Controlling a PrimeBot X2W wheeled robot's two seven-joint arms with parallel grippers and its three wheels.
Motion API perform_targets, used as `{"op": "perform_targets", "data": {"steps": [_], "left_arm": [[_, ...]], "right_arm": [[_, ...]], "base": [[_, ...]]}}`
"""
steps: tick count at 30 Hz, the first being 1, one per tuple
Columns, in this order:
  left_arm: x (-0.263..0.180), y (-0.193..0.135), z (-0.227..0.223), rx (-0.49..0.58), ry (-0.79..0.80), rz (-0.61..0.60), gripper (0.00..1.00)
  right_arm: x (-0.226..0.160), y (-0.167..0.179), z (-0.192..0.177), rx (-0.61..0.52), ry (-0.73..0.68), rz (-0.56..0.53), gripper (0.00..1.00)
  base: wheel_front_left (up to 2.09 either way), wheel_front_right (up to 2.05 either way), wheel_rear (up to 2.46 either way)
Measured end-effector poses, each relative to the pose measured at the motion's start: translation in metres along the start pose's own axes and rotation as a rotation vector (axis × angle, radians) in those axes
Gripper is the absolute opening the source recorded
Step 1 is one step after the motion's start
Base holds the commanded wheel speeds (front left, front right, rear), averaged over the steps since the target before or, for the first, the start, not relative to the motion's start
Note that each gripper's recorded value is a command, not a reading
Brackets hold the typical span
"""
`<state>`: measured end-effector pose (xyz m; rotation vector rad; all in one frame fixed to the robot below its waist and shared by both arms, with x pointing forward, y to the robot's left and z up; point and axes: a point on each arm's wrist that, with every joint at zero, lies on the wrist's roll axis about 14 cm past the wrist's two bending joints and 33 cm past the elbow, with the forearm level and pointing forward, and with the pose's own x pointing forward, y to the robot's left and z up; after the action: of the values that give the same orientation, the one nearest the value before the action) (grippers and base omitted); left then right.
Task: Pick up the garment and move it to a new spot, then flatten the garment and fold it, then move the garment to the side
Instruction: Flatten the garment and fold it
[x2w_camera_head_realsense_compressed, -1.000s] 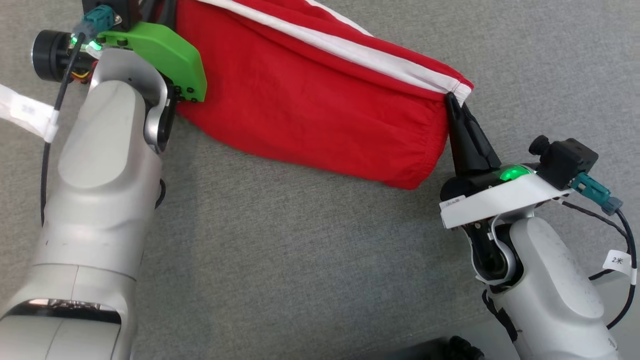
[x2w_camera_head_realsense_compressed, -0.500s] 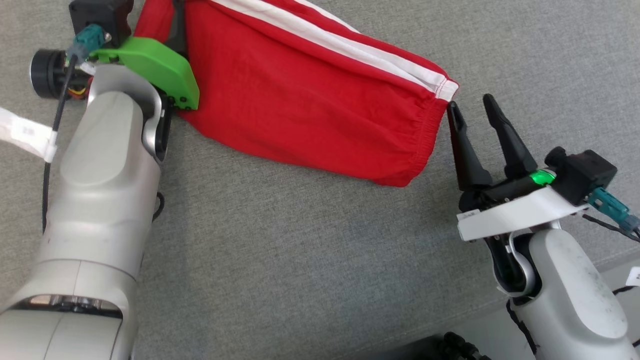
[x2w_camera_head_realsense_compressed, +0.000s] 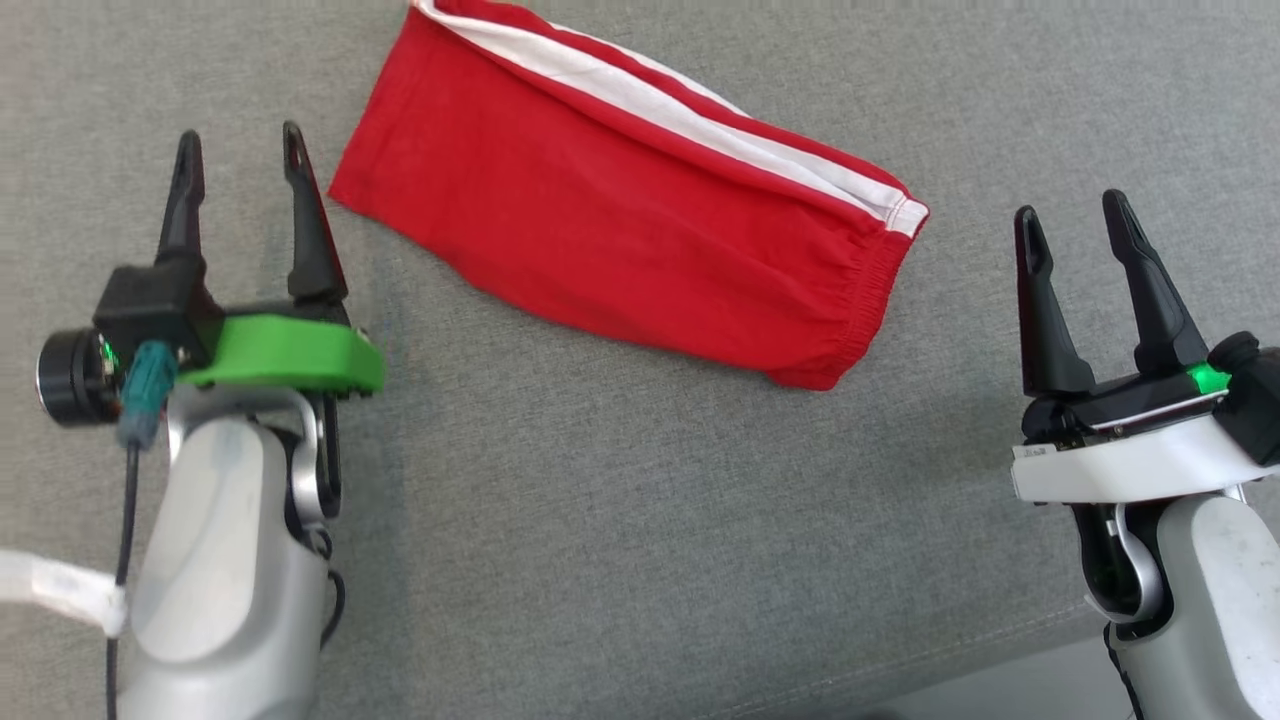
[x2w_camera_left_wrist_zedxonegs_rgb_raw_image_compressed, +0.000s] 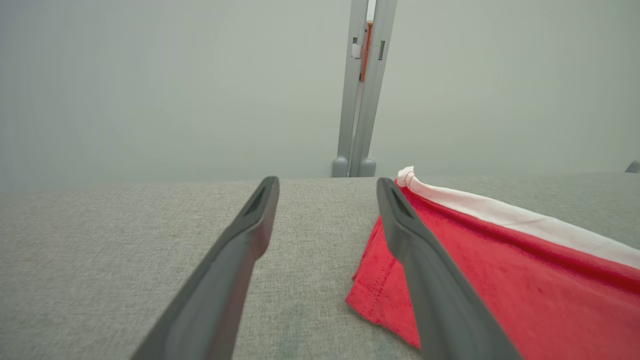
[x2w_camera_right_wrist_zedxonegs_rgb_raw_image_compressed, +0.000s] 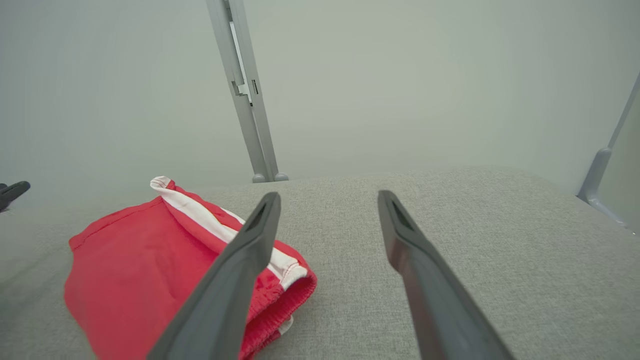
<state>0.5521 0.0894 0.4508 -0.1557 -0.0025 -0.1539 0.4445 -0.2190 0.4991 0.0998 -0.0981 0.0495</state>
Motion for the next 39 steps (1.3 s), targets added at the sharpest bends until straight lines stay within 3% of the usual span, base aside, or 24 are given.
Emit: {"op": "perform_targets", "data": {"steps": [10,17,35,39], "left_arm": [[-0.081,0.021,0.021,0.036,-0.02,0.089,1.0],[-0.114,0.024,0.035,0.045,-0.028,0.115,1.0],[-0.123,0.025,0.04,0.053,-0.019,0.114,1.0],[-0.109,0.013,0.038,0.051,-0.003,0.052,1.0]], "right_arm": [[-0.016,0.013,0.008,-0.007,0.001,0.043,1.0],[-0.032,0.017,0.013,0.005,0.01,0.044,1.0],[-0.032,0.024,0.018,0.016,0.007,0.06,1.0],[-0.029,0.023,0.015,0.015,0.017,0.058,1.0]], "base": [[0.0,0.0,0.0],[0.0,0.0,0.0],[0.0,0.0,0.0],[0.0,0.0,0.0]]}}
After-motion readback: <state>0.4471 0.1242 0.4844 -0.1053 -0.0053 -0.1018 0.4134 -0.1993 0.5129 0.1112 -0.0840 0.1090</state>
